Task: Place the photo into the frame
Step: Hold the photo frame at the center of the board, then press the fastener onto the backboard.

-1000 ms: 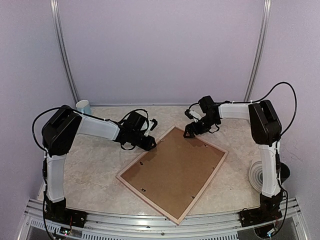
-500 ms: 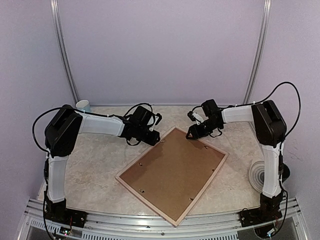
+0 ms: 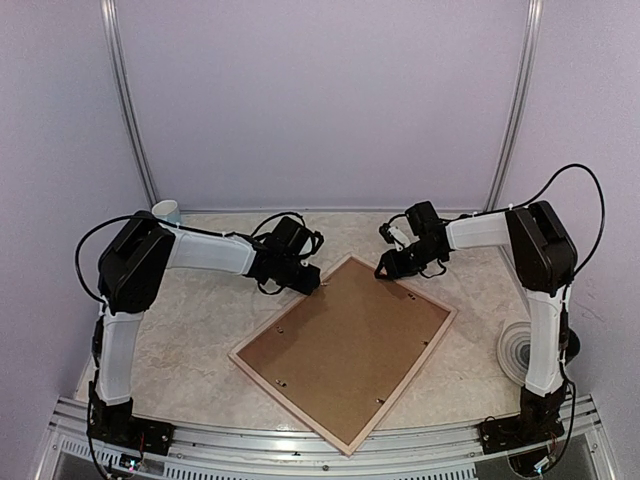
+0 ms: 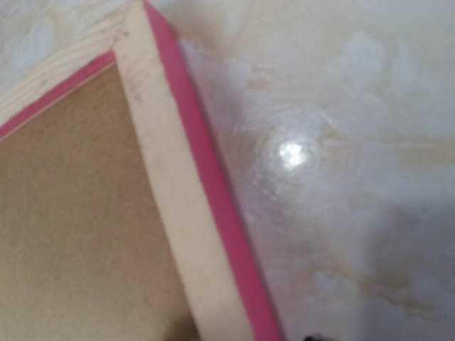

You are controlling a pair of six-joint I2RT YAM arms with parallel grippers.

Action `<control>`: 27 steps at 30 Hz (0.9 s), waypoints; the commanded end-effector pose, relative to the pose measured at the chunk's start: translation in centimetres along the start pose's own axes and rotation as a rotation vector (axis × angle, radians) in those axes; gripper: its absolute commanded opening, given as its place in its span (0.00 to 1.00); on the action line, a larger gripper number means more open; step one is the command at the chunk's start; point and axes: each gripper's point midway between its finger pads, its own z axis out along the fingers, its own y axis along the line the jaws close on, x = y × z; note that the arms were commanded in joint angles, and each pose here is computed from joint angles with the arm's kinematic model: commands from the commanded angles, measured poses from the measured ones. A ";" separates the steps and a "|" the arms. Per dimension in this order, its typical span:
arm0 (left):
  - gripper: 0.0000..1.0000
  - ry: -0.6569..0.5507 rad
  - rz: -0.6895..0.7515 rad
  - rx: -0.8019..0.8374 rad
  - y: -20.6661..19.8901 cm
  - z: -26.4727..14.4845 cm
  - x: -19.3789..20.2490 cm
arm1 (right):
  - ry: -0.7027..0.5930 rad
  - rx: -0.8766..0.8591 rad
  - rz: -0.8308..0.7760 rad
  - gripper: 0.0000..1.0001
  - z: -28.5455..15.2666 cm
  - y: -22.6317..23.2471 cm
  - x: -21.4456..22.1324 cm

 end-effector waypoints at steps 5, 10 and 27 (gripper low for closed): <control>0.40 0.014 0.013 0.002 -1.1 0.9 0.5 | 0.035 -0.002 0.047 0.44 -0.3 0.1 1.3; 0.40 0.033 0.007 -0.052 -0.3 1.4 0.8 | 0.038 -0.005 0.049 0.44 -0.2 0.1 1.3; 0.20 0.144 0.042 -0.124 -0.3 3.5 3.5 | 0.056 -0.024 0.028 0.40 0.3 0.5 1.6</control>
